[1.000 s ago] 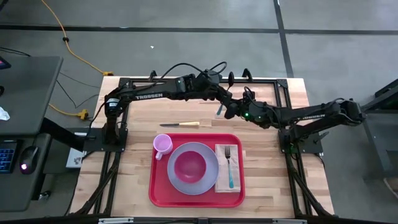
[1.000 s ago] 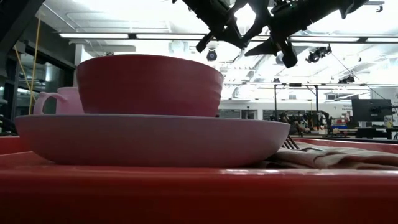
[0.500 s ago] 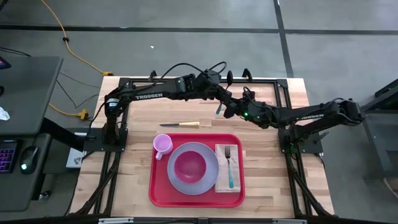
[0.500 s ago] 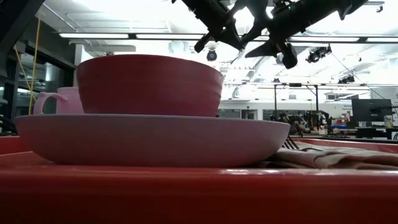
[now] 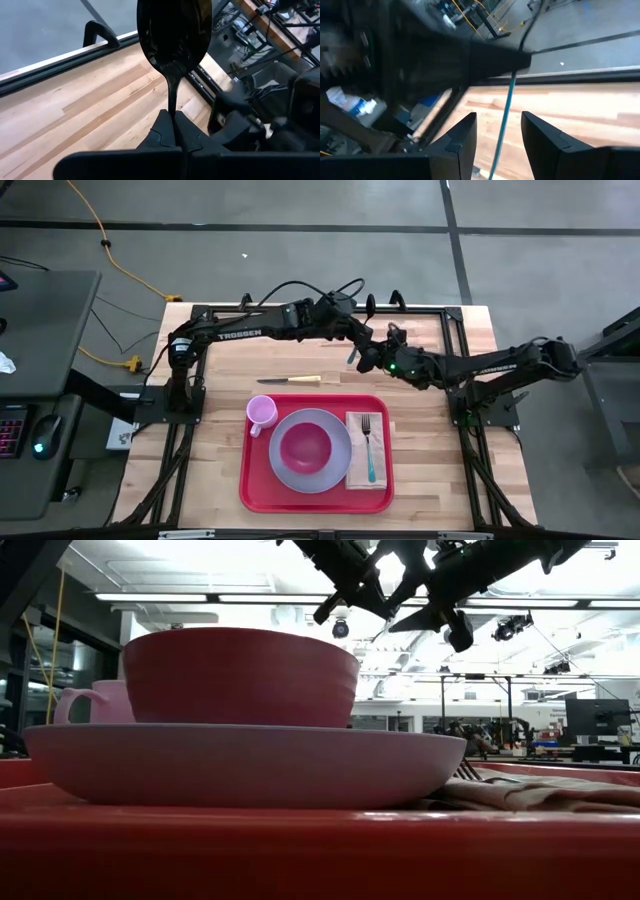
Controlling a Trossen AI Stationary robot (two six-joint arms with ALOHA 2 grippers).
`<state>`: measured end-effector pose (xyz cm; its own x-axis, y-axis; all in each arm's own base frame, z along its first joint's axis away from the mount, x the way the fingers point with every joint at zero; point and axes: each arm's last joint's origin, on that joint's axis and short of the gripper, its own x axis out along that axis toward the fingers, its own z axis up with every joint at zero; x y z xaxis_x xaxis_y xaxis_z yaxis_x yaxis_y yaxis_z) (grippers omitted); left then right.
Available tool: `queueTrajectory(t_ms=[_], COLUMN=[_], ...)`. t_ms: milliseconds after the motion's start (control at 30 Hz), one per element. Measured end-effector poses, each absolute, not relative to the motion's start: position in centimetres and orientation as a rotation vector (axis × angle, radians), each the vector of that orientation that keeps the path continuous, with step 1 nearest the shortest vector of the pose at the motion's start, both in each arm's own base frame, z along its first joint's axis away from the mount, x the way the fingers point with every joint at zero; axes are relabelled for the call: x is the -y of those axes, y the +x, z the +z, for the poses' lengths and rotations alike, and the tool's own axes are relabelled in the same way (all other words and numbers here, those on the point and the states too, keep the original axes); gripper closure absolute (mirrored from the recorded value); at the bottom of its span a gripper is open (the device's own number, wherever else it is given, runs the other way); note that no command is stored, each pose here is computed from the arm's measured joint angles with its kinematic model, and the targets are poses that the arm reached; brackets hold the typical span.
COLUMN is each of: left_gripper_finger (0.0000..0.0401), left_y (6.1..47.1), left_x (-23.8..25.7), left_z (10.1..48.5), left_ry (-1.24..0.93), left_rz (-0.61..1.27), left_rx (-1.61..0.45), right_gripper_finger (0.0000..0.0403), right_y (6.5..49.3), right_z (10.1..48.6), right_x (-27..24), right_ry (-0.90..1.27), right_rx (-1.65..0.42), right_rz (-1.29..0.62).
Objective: Set up tray
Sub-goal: Put the blue spoon on the brown napkin to the left of the blue fork
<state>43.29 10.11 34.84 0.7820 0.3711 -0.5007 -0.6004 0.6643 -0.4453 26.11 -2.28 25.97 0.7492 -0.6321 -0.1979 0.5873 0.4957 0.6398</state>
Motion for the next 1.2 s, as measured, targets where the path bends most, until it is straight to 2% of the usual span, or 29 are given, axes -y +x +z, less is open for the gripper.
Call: queueTrajectory(t_ms=[733,867,1200], left_gripper_finger=[0.0391,0.0391,0.0391], left_y=[43.4,43.3,43.4], left_x=[-10.1,-10.1,-10.0], left_z=[35.0,34.9,34.9], left_ry=[-0.643,-0.643,-0.629], left_rz=[0.551,0.552,0.535], left_rx=[-0.373,-0.382,-0.392], right_gripper_finger=[0.0273,0.0297,0.0396], right_y=[27.3,27.8,28.0], right_z=[24.5,24.0,23.9], right_x=[2.1,2.1,2.8], right_ry=[0.669,0.666,0.670], right_rx=[0.035,0.024,-0.005], right_rz=[-0.781,-0.768,-0.720])
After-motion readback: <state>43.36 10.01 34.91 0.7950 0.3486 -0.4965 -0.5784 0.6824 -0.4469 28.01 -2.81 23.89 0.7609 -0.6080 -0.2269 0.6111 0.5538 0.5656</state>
